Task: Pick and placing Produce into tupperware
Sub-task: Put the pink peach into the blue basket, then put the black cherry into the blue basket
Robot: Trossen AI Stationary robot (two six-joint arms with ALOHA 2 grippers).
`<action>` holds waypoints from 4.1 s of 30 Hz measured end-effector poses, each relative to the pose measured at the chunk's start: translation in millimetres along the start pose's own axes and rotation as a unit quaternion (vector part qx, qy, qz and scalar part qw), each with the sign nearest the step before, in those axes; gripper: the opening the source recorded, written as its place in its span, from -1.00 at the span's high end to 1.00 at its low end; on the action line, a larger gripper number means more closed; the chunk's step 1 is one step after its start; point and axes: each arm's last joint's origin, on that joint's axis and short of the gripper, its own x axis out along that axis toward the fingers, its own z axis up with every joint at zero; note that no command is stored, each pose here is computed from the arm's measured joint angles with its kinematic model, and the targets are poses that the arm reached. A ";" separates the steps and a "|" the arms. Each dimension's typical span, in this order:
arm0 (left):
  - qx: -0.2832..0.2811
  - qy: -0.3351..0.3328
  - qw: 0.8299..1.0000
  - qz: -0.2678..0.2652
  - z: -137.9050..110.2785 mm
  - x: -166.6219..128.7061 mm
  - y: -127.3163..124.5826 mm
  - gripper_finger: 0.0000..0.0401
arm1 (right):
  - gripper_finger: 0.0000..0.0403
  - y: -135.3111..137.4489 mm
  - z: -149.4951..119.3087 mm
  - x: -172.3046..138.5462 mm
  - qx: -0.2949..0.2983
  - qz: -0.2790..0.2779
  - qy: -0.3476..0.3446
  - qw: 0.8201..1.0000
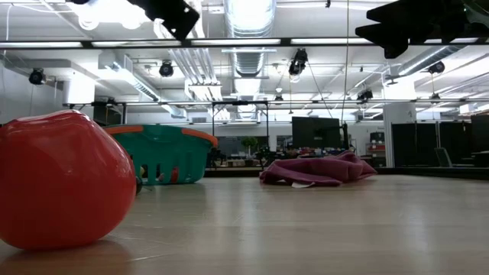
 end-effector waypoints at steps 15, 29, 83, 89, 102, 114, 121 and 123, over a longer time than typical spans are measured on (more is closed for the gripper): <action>-0.140 -0.035 0.913 -0.381 -25.1 12.3 -25.1 0.85 | -0.22 0.0 0.0 0.0 0.000 0.000 0.000 1.000; -0.245 0.216 0.910 -0.254 -82.9 58.7 -1.9 0.85 | -0.22 0.0 0.5 0.0 0.000 0.000 -0.002 1.000; -0.260 0.002 0.838 -0.480 -45.8 59.2 -0.5 -0.26 | -0.22 0.0 -0.2 0.0 0.000 0.000 0.001 1.000; -0.262 -0.080 0.788 -0.551 -25.0 29.4 5.4 -0.26 | -0.22 0.1 -0.8 0.0 0.000 0.000 0.004 1.000; -0.185 -0.097 0.762 -0.613 -14.2 -36.7 -12.5 -0.26 | -0.22 0.1 -0.9 0.0 0.000 0.000 0.005 1.000; -0.168 0.102 0.766 -0.612 -39.0 -71.3 -37.1 -0.26 | -0.22 0.1 -0.9 0.0 0.000 0.000 0.004 1.000; -0.229 0.296 0.772 -0.514 -64.3 -70.4 -53.4 -0.27 | -0.22 0.1 -0.7 0.0 0.009 0.000 0.004 1.000; -0.263 0.347 0.762 -0.479 -69.7 -70.3 -58.4 -0.27 | -0.22 0.0 -0.5 0.0 0.009 0.000 0.003 1.000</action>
